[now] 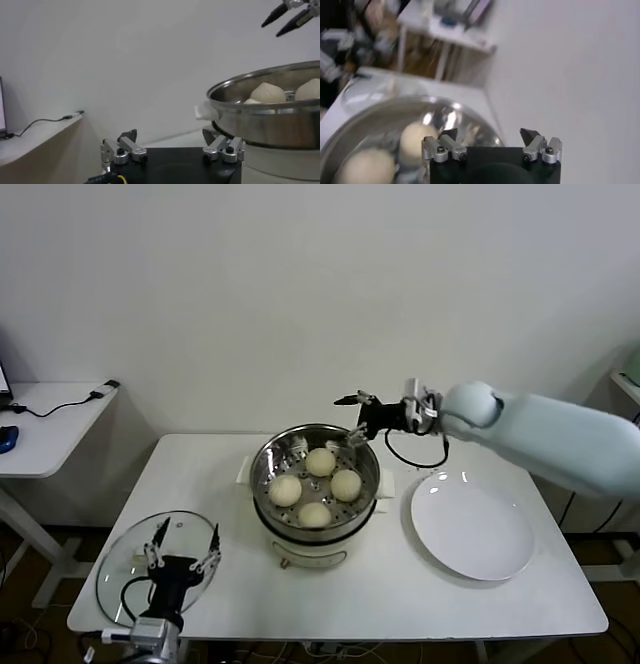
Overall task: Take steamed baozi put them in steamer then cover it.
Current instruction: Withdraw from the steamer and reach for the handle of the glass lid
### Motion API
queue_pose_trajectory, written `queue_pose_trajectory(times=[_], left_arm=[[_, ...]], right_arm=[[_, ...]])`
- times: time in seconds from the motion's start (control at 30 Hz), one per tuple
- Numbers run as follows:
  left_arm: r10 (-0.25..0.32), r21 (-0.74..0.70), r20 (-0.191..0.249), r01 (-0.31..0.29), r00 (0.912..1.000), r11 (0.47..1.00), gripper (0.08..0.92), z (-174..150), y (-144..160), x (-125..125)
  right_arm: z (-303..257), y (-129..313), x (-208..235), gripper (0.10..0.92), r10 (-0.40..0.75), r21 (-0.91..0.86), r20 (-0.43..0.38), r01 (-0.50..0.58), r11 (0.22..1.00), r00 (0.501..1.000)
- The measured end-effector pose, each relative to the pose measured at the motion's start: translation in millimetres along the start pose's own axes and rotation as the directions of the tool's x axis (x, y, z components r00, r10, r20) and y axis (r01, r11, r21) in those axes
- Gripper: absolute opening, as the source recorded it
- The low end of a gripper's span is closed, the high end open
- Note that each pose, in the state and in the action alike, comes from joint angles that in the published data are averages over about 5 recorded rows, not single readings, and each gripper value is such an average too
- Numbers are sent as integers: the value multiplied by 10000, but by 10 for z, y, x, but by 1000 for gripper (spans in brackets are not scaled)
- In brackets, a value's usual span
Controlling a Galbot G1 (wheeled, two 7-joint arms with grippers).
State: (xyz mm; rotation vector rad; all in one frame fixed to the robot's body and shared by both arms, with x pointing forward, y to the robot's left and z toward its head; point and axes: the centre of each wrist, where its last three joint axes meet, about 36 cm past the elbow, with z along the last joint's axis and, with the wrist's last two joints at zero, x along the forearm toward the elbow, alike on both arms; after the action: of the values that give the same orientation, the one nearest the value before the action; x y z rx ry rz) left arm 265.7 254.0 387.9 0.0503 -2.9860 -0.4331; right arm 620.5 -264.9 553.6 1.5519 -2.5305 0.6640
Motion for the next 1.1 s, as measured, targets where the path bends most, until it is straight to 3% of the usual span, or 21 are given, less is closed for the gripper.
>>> queue_pose_trajectory(times=[0.27,0.43,0.57,0.7,0.87,1.1], left_arm=[[-48,-897,92,56,9999,9960,823,-22,85,22],[-113,-2147,158,144,9998,9766,823,-19,150,54],[-197,-3867,262,283,9995,9218,823,-4,204,82],[-241,-5937,376,417,9990,8036,823,62,277,79],[-60,-7996,328,299,9994,5998,823,219,360,44],[297,-9463,-302,-381,9991,3211,823,520,446,-46]], right_arm=[[470,416,304,823,2132,-1604,1625,-1874,9691,9634],[708,646,497,823,3379,-2533,1960,-2854,9243,9205],[890,826,649,823,4248,-3219,1954,-3513,8792,8840],[1084,1032,793,823,4986,-3827,1721,-4087,8285,8496],[1352,1293,962,823,5738,-4360,1230,-4754,7641,8097],[1673,1639,1121,823,6310,-4643,460,-5427,6999,7744]])
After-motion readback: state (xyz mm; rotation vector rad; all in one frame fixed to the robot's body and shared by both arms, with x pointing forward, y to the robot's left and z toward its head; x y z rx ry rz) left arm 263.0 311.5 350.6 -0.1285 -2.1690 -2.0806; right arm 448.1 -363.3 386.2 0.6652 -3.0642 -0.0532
